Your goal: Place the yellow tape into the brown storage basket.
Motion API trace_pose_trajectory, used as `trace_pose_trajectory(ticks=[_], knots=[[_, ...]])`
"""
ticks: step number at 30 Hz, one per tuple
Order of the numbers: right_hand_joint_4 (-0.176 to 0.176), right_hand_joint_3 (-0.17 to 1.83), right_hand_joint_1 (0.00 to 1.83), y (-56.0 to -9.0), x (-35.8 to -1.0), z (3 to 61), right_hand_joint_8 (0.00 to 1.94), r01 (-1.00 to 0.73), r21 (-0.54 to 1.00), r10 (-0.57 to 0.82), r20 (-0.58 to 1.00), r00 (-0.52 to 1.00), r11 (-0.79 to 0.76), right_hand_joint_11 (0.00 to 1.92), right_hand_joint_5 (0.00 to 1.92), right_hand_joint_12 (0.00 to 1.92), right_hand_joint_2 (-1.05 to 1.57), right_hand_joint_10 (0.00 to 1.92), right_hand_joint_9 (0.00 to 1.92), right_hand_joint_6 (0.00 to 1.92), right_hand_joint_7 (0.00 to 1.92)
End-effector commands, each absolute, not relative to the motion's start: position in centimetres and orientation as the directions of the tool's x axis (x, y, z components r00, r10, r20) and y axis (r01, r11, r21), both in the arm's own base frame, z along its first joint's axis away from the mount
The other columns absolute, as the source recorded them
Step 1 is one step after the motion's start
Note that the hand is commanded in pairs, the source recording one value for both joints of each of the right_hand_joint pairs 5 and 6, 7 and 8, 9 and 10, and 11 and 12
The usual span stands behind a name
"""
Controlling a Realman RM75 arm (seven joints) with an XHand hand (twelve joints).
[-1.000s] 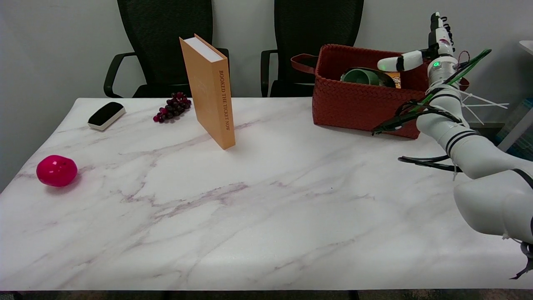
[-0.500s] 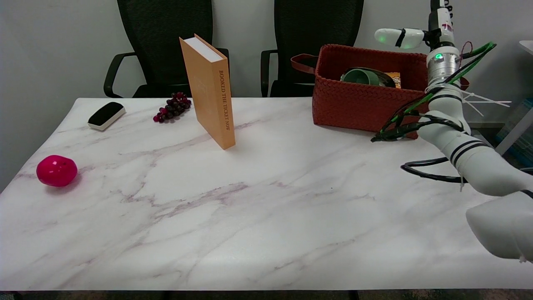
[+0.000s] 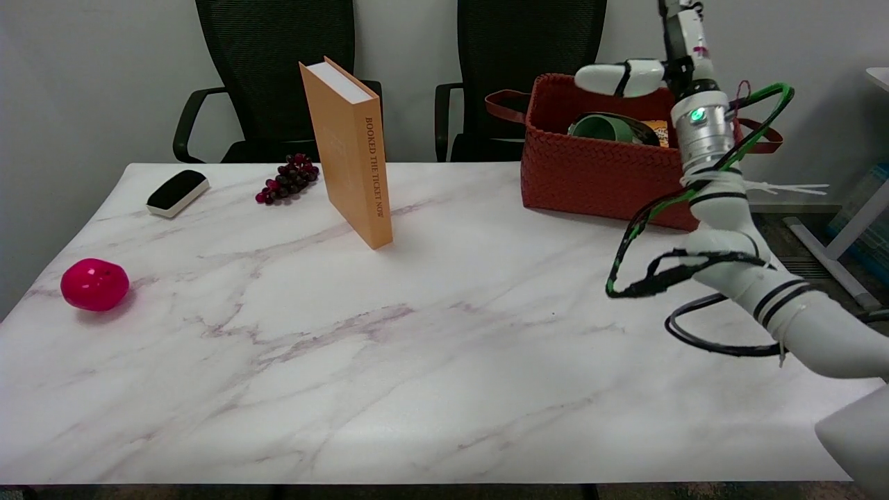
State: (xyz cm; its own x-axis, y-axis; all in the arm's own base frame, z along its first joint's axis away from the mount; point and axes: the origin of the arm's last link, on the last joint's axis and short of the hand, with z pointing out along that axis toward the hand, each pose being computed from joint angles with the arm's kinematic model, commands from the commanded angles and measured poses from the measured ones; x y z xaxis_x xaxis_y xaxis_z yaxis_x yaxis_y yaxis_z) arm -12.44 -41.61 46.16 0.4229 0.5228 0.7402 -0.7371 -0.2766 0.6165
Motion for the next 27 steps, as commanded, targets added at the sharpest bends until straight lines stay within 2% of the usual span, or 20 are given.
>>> trace_pose_trajectory(ticks=[1, 10, 21, 27], knots=[[0.0, 0.19, 0.9, -35.8, -15.5, 34.7, 0.0, -0.695, 0.532, 0.301, 0.847, 0.438, -0.484, 0.0, 0.0, 0.0, -0.08, 0.0, 0.0, 0.0, 0.0], [0.0, 0.2, 0.9, -33.8, -15.3, 28.7, 0.0, -0.638, 0.519, 0.233, 0.846, 0.48, -0.569, 0.0, 0.0, 0.0, -0.07, 0.0, 0.0, 0.0, 0.0], [0.0, 0.19, 0.9, -32.5, -17.4, 24.6, 0.0, -0.661, 0.536, 0.252, 0.84, 0.48, -0.526, 0.0, 0.0, 0.0, -0.03, 0.0, 0.0, 0.0, 0.0], [0.0, 0.23, 0.9, -32.7, -17.0, 24.2, 0.0, -0.652, 0.545, 0.268, 0.835, 0.481, -0.527, 0.0, 0.0, 0.0, -0.03, 0.0, 0.0, 0.0, 0.0]])
